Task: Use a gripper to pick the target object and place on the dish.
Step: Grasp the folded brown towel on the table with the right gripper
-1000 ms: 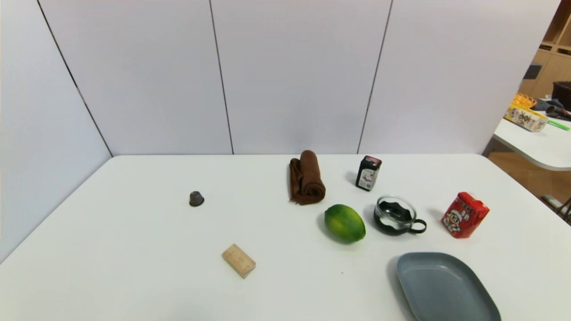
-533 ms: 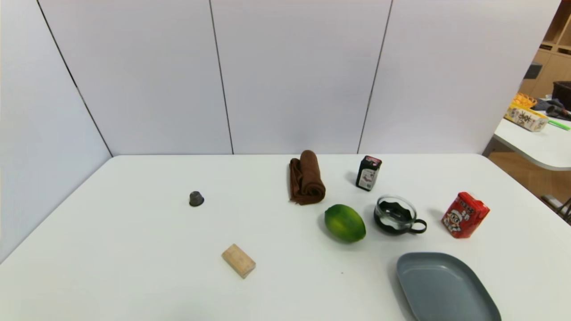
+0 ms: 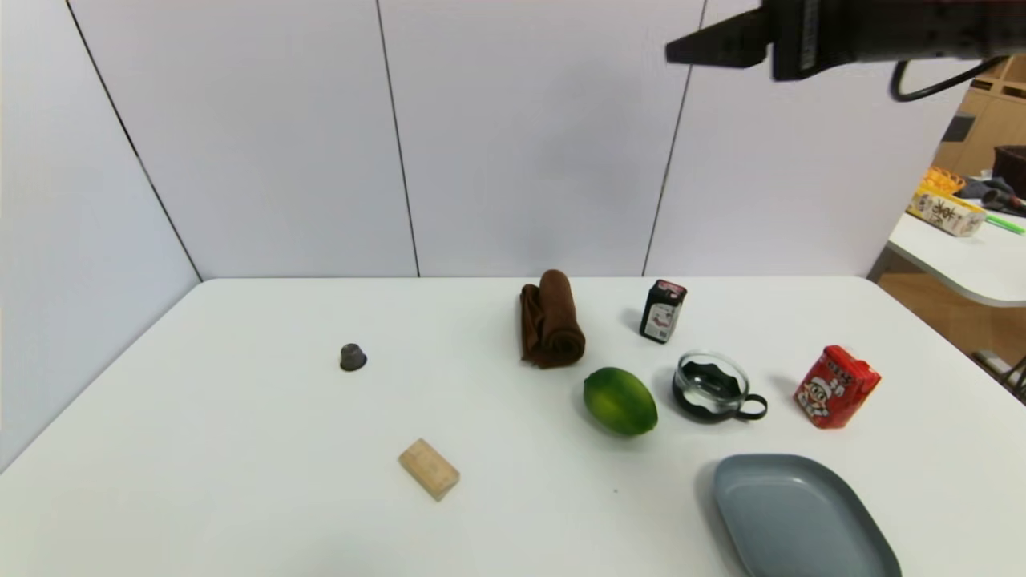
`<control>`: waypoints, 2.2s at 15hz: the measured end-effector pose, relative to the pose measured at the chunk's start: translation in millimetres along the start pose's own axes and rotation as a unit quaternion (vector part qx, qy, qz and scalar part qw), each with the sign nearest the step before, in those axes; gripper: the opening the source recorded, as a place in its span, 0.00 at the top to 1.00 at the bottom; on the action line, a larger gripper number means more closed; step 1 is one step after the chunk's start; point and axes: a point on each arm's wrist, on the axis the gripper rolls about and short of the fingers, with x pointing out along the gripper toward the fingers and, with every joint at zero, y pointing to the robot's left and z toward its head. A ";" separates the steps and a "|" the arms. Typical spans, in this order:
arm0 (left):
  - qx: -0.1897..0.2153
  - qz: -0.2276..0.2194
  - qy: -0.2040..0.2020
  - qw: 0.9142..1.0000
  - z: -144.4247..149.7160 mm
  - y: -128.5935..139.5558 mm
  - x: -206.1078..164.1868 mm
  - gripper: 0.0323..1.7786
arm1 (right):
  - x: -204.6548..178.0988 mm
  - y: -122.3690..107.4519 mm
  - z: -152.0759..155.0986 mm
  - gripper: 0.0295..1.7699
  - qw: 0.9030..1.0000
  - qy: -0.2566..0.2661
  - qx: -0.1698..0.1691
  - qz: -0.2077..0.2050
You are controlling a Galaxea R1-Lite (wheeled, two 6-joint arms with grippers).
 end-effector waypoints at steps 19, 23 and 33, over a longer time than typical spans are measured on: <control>0.000 0.000 0.000 1.000 0.0 0.0 0.0 0.05 | 159.1 104.9 -127.0 0.03 0.968 0.245 0.045 0.031; 0.000 0.000 0.000 1.000 0.0 0.0 0.0 0.05 | 165.3 99.7 -139.0 0.03 0.962 0.269 0.038 0.029; 0.000 0.000 0.000 1.000 0.0 0.0 0.0 0.05 | 183.0 96.6 -169.6 0.03 0.949 0.310 0.040 0.038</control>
